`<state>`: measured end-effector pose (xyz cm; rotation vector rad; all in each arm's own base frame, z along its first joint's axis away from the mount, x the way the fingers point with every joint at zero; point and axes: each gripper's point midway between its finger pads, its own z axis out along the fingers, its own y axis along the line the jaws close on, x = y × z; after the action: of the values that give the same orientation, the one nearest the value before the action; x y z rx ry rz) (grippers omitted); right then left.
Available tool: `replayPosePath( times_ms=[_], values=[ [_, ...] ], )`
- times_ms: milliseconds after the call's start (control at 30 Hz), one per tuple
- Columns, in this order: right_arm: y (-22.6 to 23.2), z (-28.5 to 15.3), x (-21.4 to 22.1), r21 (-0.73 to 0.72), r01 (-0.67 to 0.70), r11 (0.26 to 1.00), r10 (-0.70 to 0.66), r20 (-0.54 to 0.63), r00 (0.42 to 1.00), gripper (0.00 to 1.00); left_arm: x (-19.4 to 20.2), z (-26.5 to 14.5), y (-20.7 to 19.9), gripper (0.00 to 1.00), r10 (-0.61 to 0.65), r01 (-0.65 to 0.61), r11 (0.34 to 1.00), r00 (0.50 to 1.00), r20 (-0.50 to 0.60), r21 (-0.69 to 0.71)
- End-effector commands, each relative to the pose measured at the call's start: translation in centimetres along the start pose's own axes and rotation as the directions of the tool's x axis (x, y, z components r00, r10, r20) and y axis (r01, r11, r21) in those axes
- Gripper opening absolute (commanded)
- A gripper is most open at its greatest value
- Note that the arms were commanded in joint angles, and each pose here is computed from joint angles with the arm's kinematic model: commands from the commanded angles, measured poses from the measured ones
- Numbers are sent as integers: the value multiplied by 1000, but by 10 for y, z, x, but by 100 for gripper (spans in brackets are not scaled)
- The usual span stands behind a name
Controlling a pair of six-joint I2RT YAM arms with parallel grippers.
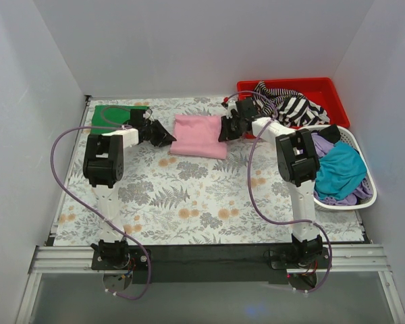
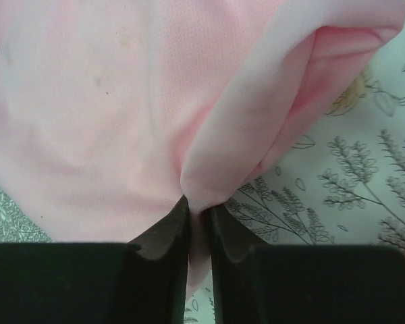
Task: Fold and stack the t-shirts
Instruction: Fold the tshirt
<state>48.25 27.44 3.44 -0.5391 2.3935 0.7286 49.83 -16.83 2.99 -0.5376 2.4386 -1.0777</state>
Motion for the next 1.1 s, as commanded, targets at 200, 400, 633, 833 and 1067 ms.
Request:
replayPosePath(
  times_ms=[200,400,633,833,1067],
  values=[
    [47,-41,49,-151,-41,988,31,-66,997,17,44,-71,-30,0,-1,0,1000,1000,22,11],
    [73,-72,107,-160,-42,986,22,-126,992,15,89,-112,-26,0,-29,29,1000,999,37,-8],
    [80,-91,143,-119,-57,991,39,-148,988,34,132,-128,-1,2,-43,45,995,999,30,-85],
    [78,-107,115,-60,-14,998,10,-69,998,53,136,-135,9,15,-9,15,991,999,46,-134],
    [80,-153,57,60,62,996,-68,97,993,64,101,-153,-8,23,94,-63,978,984,150,-198]
  ],
)
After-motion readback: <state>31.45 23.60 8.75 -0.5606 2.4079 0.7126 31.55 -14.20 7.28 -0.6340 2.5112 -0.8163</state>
